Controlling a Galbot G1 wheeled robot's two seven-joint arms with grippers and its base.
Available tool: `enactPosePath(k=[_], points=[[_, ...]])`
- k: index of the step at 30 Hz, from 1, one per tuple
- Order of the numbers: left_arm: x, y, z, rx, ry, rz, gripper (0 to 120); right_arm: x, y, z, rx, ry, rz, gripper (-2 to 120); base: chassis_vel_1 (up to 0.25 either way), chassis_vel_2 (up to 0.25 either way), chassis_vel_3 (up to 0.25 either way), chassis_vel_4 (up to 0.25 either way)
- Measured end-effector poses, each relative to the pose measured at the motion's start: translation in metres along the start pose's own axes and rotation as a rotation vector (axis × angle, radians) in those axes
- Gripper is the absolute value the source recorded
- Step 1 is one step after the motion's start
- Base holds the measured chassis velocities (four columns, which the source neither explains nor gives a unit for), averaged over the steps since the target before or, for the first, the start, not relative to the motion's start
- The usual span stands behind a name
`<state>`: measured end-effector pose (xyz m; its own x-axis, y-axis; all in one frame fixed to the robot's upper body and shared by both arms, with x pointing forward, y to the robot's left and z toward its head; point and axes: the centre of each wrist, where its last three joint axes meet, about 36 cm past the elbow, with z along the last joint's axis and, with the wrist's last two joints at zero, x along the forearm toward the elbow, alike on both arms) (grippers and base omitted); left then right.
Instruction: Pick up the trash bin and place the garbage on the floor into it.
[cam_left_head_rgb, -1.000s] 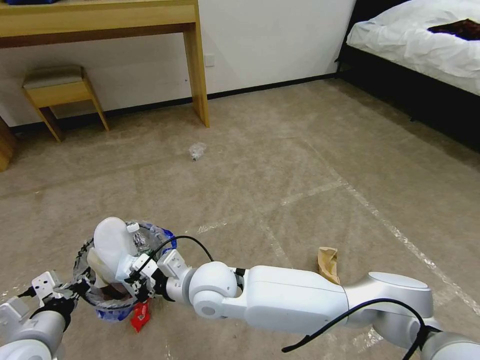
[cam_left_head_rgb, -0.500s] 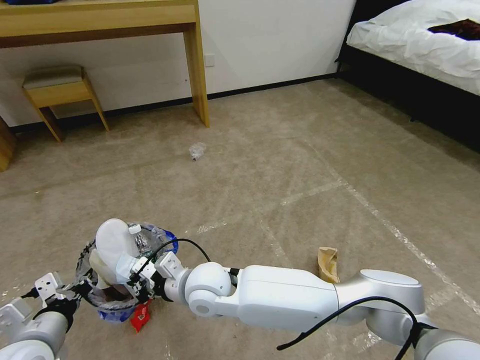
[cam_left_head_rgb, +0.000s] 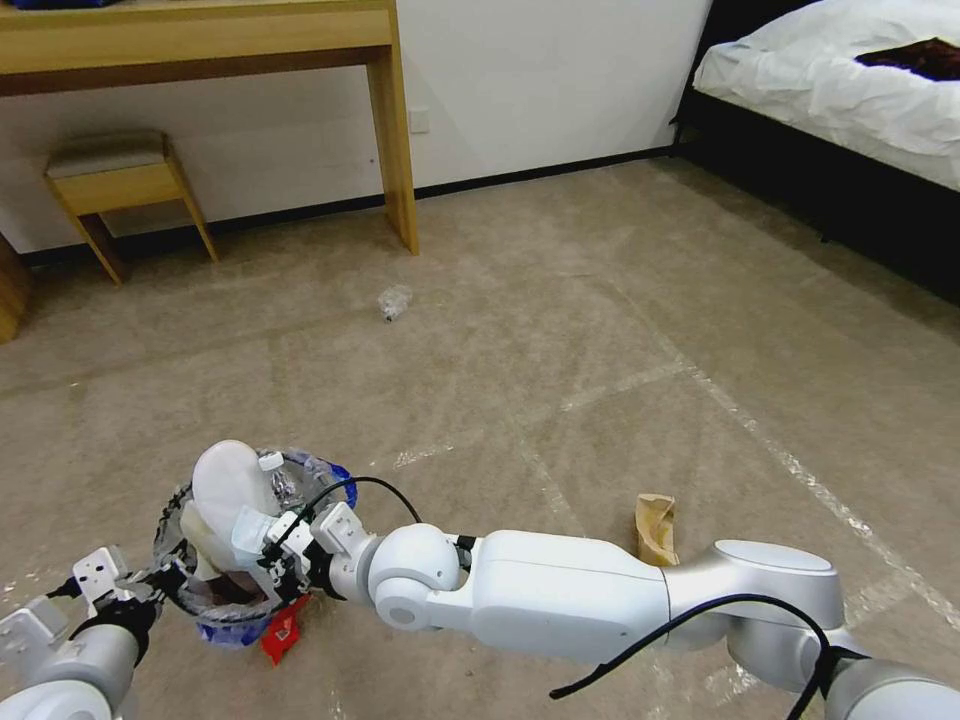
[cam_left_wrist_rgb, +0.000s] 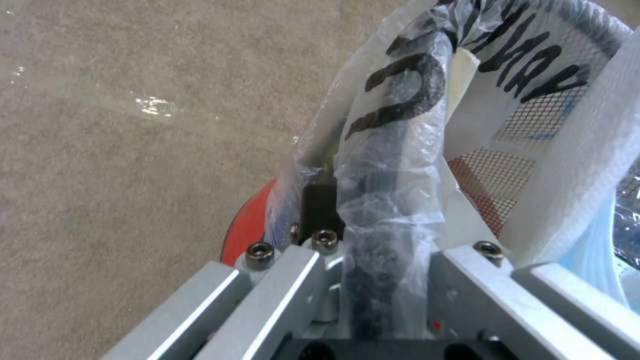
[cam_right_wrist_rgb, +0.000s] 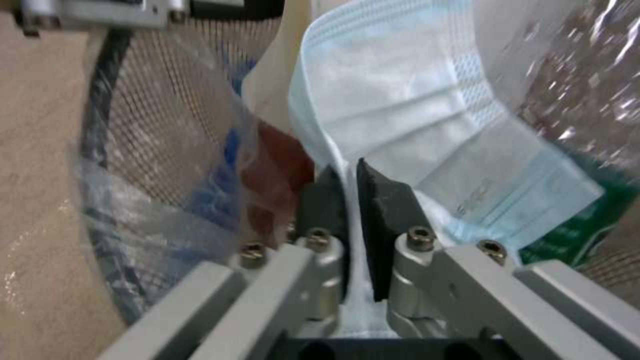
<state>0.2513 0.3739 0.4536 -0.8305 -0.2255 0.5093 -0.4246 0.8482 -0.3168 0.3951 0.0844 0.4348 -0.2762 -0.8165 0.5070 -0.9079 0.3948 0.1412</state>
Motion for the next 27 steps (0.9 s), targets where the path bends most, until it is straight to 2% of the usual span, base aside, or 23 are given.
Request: enactPosePath(k=[1,3,4,7,8,11,12,13,14,16,19,20,21,23,27], points=[[0.000,0.000,0.000,0.000,0.000,0.000,1,0.000,0.000,0.000,0.000,0.000,0.000,12,0.000,0.000,0.000,0.000],[-0.001,0.000,0.001,0.000,0.001,-0.001,1,0.002,0.001,-0.001,0.000,-0.005,0.003,22,0.000,0.000,0.000,0.000],[-0.001,0.000,0.001,0.000,0.001,-0.001,1,0.002,0.001,-0.001,0.000,-0.005,0.003,22,0.000,0.000,0.000,0.000],[-0.001,0.000,0.001,0.000,0.001,0.001,1,0.005,0.001,-0.003,0.002,-0.010,0.003,37,0.000,0.000,0.000,0.000],[-0.001,0.000,0.001,0.000,0.001,0.001,1,0.005,0.001,-0.003,0.002,-0.010,0.003,37,0.000,0.000,0.000,0.000],[-0.001,-0.001,0.001,0.001,0.001,0.002,1,0.008,0.001,-0.004,0.002,-0.015,0.005,51,0.000,0.000,0.000,0.000],[-0.001,-0.001,0.001,0.001,0.001,0.002,1,0.008,0.001,-0.004,0.002,-0.015,0.005,51,0.000,0.000,0.000,0.000],[-0.001,-0.001,0.001,0.000,0.001,0.001,1,0.009,0.001,-0.004,0.002,-0.016,0.006,59,0.000,0.000,0.000,0.000],[-0.001,-0.001,0.001,0.000,0.001,0.001,1,0.009,0.001,-0.004,0.002,-0.016,0.006,59,0.000,0.000,0.000,0.000],[-0.001,-0.001,0.001,0.000,0.002,0.001,1,0.010,0.001,-0.004,-0.001,-0.018,0.008,69,0.000,0.000,0.000,0.000],[-0.001,-0.001,0.001,-0.001,0.003,0.001,1,0.011,0.001,-0.003,-0.003,-0.019,0.009,74,0.000,0.000,0.000,0.000],[-0.001,-0.001,0.002,-0.001,0.004,0.001,1,0.013,0.001,-0.003,-0.004,-0.020,0.012,82,0.000,0.000,0.000,0.000],[-0.001,-0.001,0.002,-0.001,0.004,0.001,1,0.013,0.001,-0.003,-0.004,-0.020,0.012,82,0.000,0.000,0.000,0.000],[-0.002,-0.001,0.002,-0.002,0.004,0.001,1,0.014,0.001,-0.004,-0.004,-0.023,0.013,94,0.000,0.000,0.000,0.000],[-0.002,-0.002,0.003,-0.003,0.006,0.001,1,0.015,0.001,-0.005,-0.004,-0.025,0.014,98,0.000,0.000,0.000,0.000]])
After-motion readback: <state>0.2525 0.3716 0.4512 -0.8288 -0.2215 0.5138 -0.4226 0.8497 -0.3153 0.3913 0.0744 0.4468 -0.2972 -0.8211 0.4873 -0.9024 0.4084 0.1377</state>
